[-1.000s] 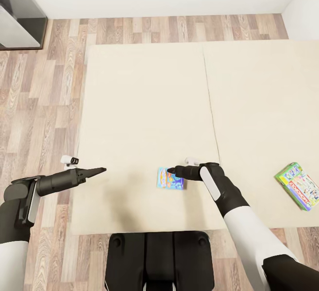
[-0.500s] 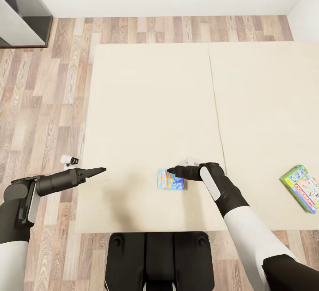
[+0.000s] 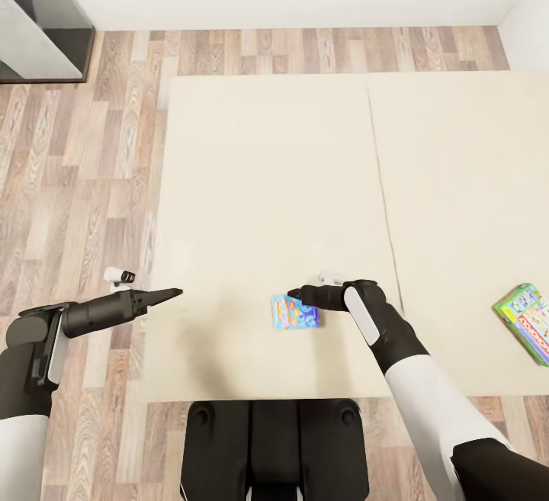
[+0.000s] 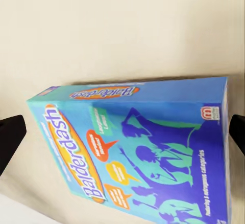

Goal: Put all the toys in the child's room - the three board games (two on the bed and one on the table), the two jigsaw puzzles on the table, and the tennis ball on the table - inside the toy box on the table in the child's room.

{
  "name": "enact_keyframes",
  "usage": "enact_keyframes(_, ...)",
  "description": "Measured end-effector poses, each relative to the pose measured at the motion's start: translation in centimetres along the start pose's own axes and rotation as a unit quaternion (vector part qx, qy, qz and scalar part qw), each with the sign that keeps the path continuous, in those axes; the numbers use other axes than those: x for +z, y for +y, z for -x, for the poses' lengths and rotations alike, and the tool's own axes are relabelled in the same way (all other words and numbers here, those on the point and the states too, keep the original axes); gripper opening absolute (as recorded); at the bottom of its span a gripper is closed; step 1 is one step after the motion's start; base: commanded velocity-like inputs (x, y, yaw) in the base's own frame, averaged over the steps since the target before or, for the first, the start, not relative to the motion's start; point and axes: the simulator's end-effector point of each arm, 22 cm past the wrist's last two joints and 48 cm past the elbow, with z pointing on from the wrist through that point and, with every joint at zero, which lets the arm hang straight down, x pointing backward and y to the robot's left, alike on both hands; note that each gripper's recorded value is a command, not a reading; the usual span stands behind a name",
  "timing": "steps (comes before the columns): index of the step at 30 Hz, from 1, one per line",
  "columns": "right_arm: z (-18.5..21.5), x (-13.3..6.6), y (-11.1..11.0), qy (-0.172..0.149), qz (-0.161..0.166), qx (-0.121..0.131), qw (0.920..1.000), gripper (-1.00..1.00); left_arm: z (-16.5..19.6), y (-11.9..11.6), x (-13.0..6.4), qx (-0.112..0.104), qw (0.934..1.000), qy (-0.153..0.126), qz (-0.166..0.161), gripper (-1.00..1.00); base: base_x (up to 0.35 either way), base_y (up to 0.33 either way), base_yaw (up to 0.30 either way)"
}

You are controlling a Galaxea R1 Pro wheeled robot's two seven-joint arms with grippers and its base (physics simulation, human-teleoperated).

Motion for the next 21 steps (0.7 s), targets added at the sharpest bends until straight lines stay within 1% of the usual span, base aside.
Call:
enact_keyframes(9,0.01,0.0,-0.01,0.0,0.0,0.0,1.0,1.0,0.0,0.0,0.0,0.0,1.0,0.0,0.0,1.0,0.0,0.07,0.0)
enact_keyframes(21,0.0,0.0,0.0,0.0,0.0,0.0,1.0,1.0,0.0,0.0,0.01,0.0,1.0,0.0,0.0,1.0,0.0,0.035,0.0)
